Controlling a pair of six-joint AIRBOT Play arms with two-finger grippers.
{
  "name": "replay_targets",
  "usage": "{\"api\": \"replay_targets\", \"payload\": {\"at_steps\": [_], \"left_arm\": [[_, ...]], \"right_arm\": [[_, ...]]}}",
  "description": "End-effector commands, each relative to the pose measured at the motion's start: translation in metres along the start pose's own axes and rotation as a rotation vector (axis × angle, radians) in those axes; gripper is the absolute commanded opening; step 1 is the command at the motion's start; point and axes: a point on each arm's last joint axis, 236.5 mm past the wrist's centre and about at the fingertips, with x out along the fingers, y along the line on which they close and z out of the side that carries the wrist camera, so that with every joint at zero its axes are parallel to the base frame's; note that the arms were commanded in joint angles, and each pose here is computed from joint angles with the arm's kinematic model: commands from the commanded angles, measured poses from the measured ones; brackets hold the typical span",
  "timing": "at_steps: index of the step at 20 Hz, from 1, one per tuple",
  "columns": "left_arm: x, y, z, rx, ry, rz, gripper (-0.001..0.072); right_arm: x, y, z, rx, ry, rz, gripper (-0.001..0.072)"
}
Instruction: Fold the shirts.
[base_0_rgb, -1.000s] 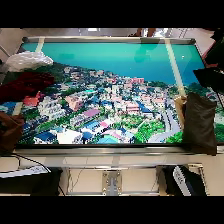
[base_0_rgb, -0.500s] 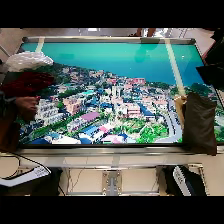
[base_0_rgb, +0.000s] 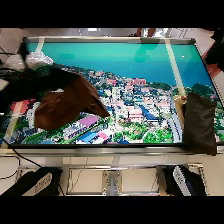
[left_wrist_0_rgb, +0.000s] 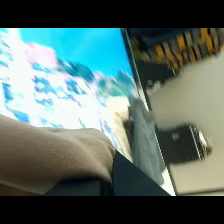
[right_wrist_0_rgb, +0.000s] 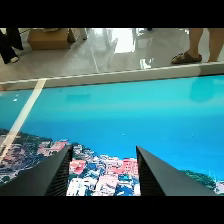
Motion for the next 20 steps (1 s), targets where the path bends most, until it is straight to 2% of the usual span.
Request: {"api": "replay_targets", "payload": {"at_steps": [1, 2, 5, 7, 8, 9, 11, 13, 16, 17, 20], "left_arm": [[0.077, -0.023, -0.048, 0.068, 0.090, -0.035, 0.0579], [0.082, -0.010, -0.037, 0.085, 0.051, -0.004, 0.0720], [0.032, 0.038, 0.040, 0.047, -0.173, 0.117, 0.0720], [-0.036, 0.085, 0.082, 0.044, -0.299, 0.255, 0.0711], [-0.071, 0.118, 0.085, 0.008, -0.303, 0.358, 0.0667], [-0.107, 0.158, 0.068, -0.070, -0.248, 0.485, 0.0579], [-0.164, 0.219, 0.007, -0.291, -0.107, 0.671, 0.0579], [-0.189, 0.251, -0.032, -0.464, -0.126, 0.696, 0.0578], [-0.194, 0.282, -0.024, -0.699, -0.403, 0.603, 0.0560], [-0.191, 0.290, -0.016, -0.710, -0.464, 0.587, 0.0464], [-0.155, 0.307, -0.019, -0.626, -0.388, 0.620, 0.0452]], "right_arm": [[-0.004, -0.014, -0.002, -0.055, 0.032, -0.071, 0.0445], [-0.002, -0.028, -0.011, -0.074, 0.073, -0.117, 0.0445], [0.001, -0.074, -0.063, -0.100, 0.312, -0.243, 0.0445], [0.012, -0.080, -0.109, -0.035, 0.481, -0.200, 0.0445], [0.024, -0.076, -0.131, 0.023, 0.526, -0.142, 0.0445], [0.036, -0.071, -0.151, 0.085, 0.558, -0.086, 0.0445], [0.061, -0.062, -0.198, 0.246, 0.606, 0.013, 0.0445], [0.079, -0.053, -0.245, 0.364, 0.659, 0.066, 0.0445], [0.096, -0.020, -0.311, 0.390, 0.777, 0.132, 0.0446], [0.104, -0.004, -0.327, 0.371, 0.801, 0.158, 0.0445], [0.132, 0.040, -0.354, 0.259, 0.810, 0.220, 0.0446]]}}
